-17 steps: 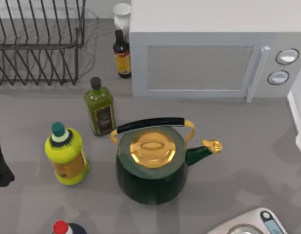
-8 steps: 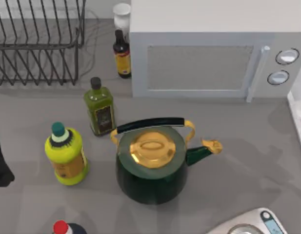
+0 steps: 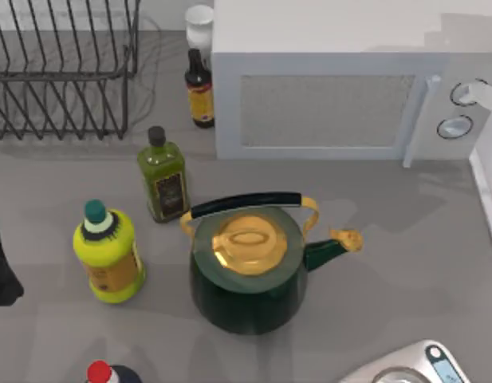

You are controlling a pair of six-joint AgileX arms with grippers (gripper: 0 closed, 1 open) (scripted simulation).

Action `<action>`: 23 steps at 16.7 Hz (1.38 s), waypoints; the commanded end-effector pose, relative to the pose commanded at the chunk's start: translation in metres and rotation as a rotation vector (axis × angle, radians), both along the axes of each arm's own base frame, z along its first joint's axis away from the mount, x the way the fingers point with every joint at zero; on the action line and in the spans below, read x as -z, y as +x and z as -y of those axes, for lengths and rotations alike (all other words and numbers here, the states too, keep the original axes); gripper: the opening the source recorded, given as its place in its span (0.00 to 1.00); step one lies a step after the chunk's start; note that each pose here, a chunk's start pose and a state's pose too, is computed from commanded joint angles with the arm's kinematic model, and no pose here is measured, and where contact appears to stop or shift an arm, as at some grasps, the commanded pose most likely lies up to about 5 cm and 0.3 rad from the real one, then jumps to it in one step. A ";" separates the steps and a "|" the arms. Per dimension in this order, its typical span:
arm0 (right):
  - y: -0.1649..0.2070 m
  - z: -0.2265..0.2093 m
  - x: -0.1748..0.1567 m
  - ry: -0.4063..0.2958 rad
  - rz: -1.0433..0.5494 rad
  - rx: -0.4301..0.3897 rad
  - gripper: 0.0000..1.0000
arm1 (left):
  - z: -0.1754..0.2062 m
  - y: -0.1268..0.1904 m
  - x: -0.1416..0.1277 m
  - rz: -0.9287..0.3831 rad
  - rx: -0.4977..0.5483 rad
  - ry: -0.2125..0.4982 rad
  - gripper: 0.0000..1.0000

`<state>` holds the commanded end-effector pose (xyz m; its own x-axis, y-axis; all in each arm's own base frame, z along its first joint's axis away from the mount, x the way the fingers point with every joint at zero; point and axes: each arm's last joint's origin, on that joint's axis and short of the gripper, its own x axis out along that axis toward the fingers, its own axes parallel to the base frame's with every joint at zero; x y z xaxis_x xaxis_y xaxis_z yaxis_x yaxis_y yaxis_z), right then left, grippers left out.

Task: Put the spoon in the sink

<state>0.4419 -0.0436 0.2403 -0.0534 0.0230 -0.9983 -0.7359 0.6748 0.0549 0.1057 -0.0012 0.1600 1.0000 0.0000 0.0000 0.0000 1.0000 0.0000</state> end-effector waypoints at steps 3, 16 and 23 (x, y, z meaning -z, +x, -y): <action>0.031 0.011 0.010 -0.001 0.034 0.008 0.00 | 0.000 0.000 0.000 0.000 0.000 0.000 1.00; 0.057 0.025 0.039 -0.001 0.071 0.026 0.00 | 0.000 0.000 0.000 0.000 0.000 0.000 1.00; 0.060 0.026 0.069 0.001 0.053 0.027 0.00 | 0.000 0.000 0.000 0.000 0.000 0.000 1.00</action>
<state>0.5022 -0.0697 0.1713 -0.0002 0.0248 -0.9997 -0.7191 0.6947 0.0174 0.1057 -0.0012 0.1600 1.0000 0.0000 0.0000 0.0000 1.0000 0.0000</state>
